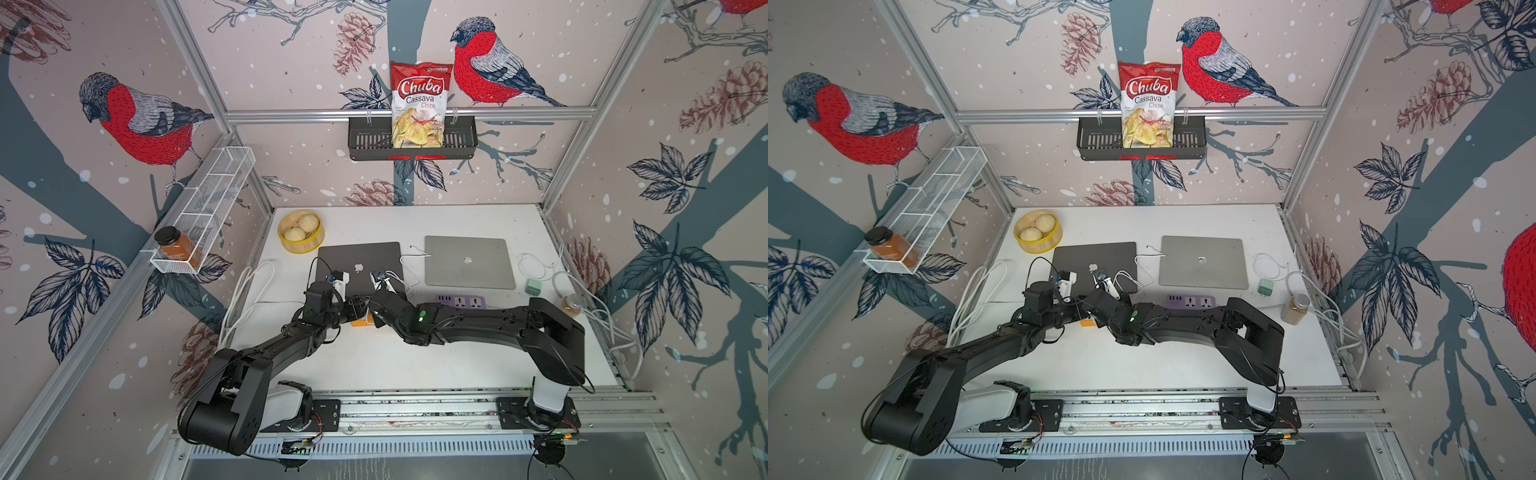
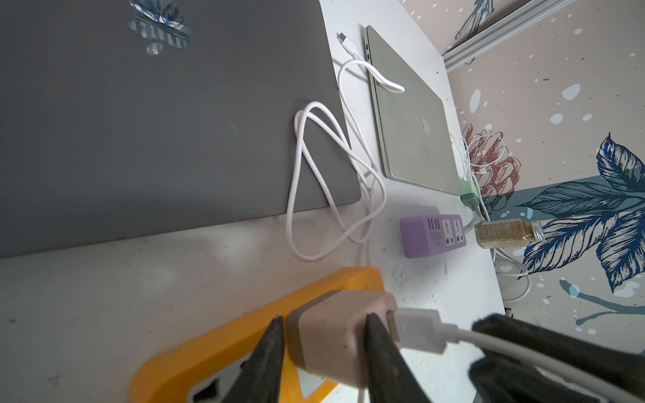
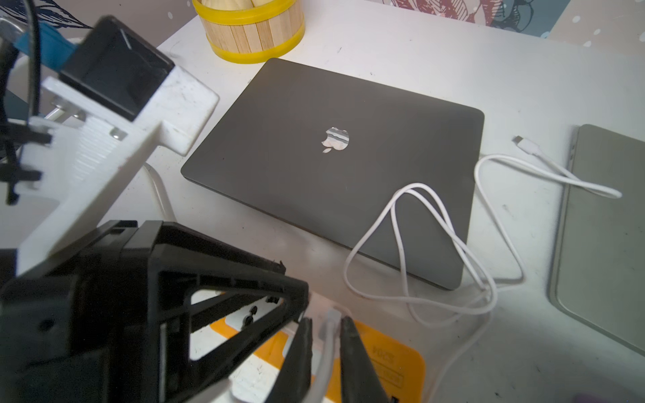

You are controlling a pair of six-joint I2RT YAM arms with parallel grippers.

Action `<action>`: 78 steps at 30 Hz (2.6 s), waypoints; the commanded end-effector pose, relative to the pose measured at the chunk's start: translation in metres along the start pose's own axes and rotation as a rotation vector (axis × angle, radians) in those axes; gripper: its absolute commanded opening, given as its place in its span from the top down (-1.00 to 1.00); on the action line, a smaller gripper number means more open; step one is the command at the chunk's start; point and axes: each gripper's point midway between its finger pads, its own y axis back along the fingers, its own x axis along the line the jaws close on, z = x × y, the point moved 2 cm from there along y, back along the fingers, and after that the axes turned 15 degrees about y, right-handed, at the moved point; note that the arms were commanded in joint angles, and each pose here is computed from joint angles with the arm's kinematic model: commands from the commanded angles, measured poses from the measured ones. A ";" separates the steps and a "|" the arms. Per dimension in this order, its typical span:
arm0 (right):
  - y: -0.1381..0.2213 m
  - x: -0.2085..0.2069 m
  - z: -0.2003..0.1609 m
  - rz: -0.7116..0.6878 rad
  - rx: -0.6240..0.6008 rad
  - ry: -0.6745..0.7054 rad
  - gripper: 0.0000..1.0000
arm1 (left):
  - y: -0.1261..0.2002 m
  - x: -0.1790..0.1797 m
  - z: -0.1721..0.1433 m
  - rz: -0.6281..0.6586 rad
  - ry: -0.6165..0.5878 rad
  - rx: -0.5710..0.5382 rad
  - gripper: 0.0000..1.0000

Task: Unplug the laptop charger
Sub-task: Remove the charging cable from the plug.

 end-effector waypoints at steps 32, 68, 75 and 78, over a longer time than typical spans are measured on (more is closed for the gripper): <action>-0.028 0.017 -0.015 0.044 0.030 -0.021 0.93 | 0.004 0.032 -0.018 0.135 0.049 0.031 0.24; 0.016 -0.022 0.020 -0.084 -0.052 0.017 1.00 | 0.006 0.044 -0.029 0.195 0.056 0.025 0.25; 0.019 -0.121 0.028 -0.171 -0.046 -0.026 1.00 | 0.011 0.020 -0.015 0.131 0.007 -0.020 0.24; 0.019 -0.161 0.055 -0.236 -0.078 0.013 1.00 | 0.011 0.014 -0.010 0.119 -0.013 -0.026 0.24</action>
